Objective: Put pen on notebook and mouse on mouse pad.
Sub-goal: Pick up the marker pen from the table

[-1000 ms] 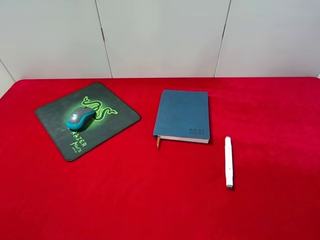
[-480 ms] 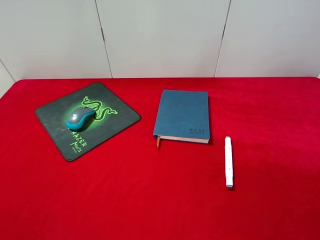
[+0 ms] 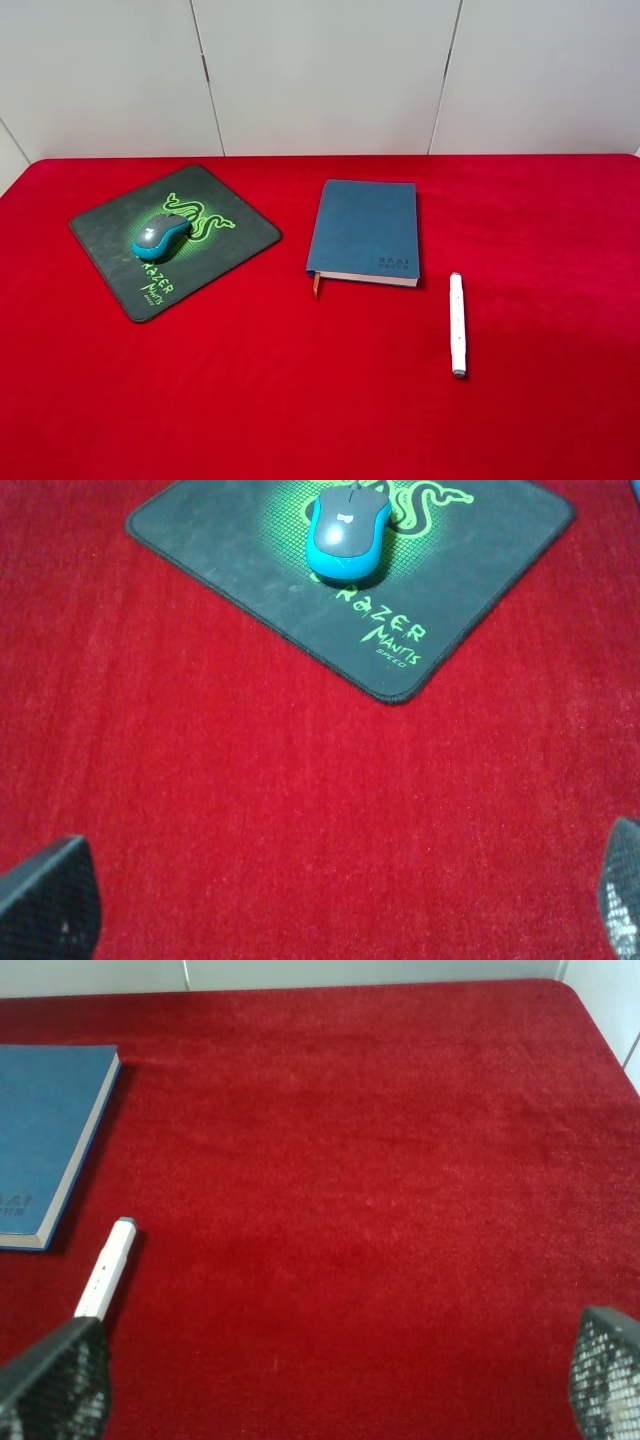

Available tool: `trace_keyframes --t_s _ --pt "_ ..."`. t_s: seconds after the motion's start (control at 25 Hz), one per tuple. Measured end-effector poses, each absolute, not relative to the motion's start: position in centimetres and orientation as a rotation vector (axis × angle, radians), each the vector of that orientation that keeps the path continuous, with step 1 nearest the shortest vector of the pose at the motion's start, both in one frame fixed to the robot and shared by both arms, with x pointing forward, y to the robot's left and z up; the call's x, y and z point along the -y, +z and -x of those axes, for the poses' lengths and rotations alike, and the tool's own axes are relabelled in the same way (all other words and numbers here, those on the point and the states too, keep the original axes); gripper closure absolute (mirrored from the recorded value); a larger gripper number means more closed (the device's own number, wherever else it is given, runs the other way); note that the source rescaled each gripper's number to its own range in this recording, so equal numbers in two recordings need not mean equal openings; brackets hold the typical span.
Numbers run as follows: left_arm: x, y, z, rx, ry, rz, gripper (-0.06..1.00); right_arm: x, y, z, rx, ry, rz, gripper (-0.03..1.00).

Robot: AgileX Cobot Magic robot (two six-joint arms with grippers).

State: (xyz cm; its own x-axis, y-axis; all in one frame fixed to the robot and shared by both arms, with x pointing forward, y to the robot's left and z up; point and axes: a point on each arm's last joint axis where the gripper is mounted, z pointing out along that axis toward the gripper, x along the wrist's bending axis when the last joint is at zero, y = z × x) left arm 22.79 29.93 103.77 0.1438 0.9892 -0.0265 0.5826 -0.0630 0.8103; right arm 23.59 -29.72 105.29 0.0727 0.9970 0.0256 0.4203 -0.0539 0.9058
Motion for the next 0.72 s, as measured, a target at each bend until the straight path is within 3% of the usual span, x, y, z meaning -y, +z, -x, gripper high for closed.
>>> trace_keyframes --t_s 0.4,0.72 --pt "-29.9 103.8 -22.8 -1.519 0.748 -1.732 -0.05 29.7 106.6 -24.1 -1.466 0.942 -1.608 -0.03" --pt "-29.9 103.8 -22.8 -1.519 0.748 -1.732 -0.05 30.2 110.5 -30.7 -1.581 0.839 -1.73 -0.03"
